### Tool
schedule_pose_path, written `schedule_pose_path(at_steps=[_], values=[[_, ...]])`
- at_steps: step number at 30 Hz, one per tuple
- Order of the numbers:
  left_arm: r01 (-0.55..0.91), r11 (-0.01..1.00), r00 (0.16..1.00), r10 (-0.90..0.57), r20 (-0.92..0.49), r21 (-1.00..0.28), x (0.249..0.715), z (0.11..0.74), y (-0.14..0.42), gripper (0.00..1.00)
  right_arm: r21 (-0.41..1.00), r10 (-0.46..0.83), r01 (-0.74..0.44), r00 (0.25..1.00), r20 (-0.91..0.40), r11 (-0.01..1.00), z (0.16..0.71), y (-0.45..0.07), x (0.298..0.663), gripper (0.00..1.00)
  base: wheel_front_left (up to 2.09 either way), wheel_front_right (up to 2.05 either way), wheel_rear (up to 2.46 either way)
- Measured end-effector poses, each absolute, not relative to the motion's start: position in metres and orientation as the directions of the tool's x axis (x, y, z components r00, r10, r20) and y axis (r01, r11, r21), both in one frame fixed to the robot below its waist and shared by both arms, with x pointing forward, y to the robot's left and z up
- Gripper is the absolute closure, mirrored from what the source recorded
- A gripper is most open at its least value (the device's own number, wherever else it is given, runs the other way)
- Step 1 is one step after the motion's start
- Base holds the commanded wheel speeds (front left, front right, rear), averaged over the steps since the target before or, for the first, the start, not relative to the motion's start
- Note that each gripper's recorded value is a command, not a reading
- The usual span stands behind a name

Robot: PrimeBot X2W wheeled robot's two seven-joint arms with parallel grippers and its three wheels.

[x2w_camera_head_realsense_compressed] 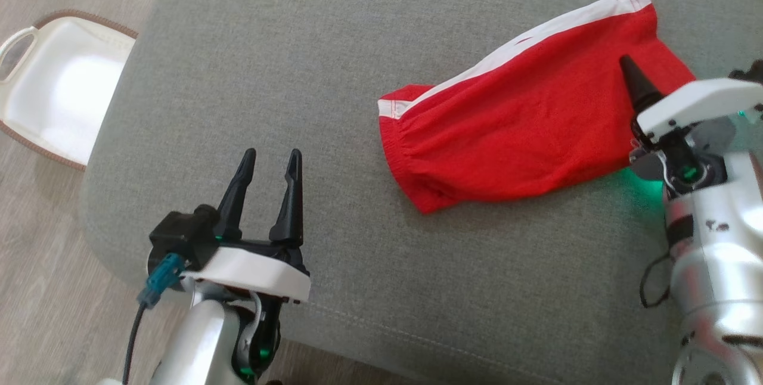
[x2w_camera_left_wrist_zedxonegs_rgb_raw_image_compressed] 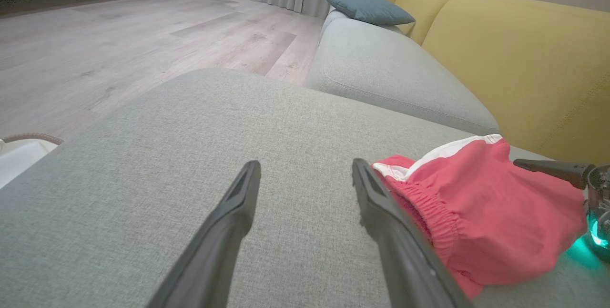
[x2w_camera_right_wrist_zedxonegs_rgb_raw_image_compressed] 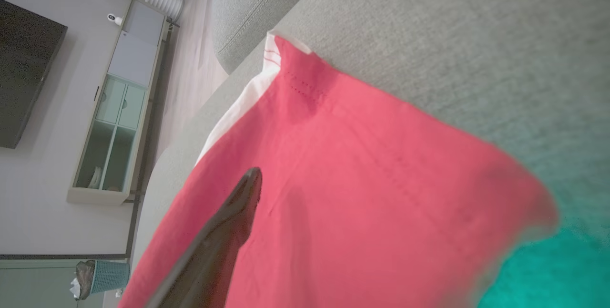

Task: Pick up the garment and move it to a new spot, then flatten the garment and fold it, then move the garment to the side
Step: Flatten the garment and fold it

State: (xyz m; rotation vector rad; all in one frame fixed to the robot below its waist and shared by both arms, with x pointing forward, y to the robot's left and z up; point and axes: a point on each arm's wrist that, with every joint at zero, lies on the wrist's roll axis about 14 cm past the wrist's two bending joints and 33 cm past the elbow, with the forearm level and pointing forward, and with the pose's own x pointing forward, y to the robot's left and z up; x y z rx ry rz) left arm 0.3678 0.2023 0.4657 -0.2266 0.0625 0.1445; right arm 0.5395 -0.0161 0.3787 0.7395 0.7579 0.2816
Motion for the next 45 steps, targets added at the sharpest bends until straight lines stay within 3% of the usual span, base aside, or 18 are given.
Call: schedule_pose_path(at_steps=[2, 3, 4, 13, 24, 37, 45], values=[[-0.154, 0.964, 0.987, 0.139, -0.083, -0.217, 0.368, 0.464, 0.203, 0.0, 0.69, 0.478, 0.023, 0.705, -0.524, 0.724, 0.378, -0.013, 0.544, 0.0, 0.0, 0.0, 0.0], [-0.155, 0.964, 0.987, 0.14, -0.085, -0.217, 0.368, 0.464, 0.204, 0.0, 0.686, 0.476, 0.021, 0.706, -0.525, 0.727, 0.378, -0.012, 0.546, 0.07, 0.0, 0.0, 0.0], [-0.156, 0.964, 0.986, 0.141, -0.085, -0.216, 0.368, 0.463, 0.204, 0.0, 0.687, 0.474, 0.021, 0.707, -0.524, 0.727, 0.379, -0.011, 0.548, 0.98, 0.0, 0.0, 0.0], [-0.124, 0.967, 0.992, 0.114, -0.056, -0.222, 0.377, 0.471, 0.197, 0.0, 0.711, 0.421, 0.023, 0.793, -0.441, 0.703, 0.397, -0.02, 0.55, 1.0, 0.0, 0.0, 0.0], [-0.013, 0.972, 1.0, 0.014, -0.001, -0.235, 0.393, 0.485, 0.167, 0.0, 0.747, 0.273, 0.101, 0.892, -0.36, 0.657, 0.407, -0.081, 0.512, 1.0, 0.0, 0.0, 0.0], [0.037, 0.966, 0.999, -0.037, 0.003, -0.256, 0.378, 0.486, 0.148, 0.0, 0.766, 0.092, 0.184, 0.949, -0.301, 0.616, 0.423, -0.157, 0.468, 1.0, 0.0, 0.0, 0.0], [0.06, 0.964, 0.998, -0.057, 0.019, -0.26, 0.373, 0.491, 0.142, 0.0, 0.751, 0.007, 0.256, 0.945, -0.327, 0.608, 0.416, -0.193, 0.437, 1.0, 0.0, 0.0, 0.0]])
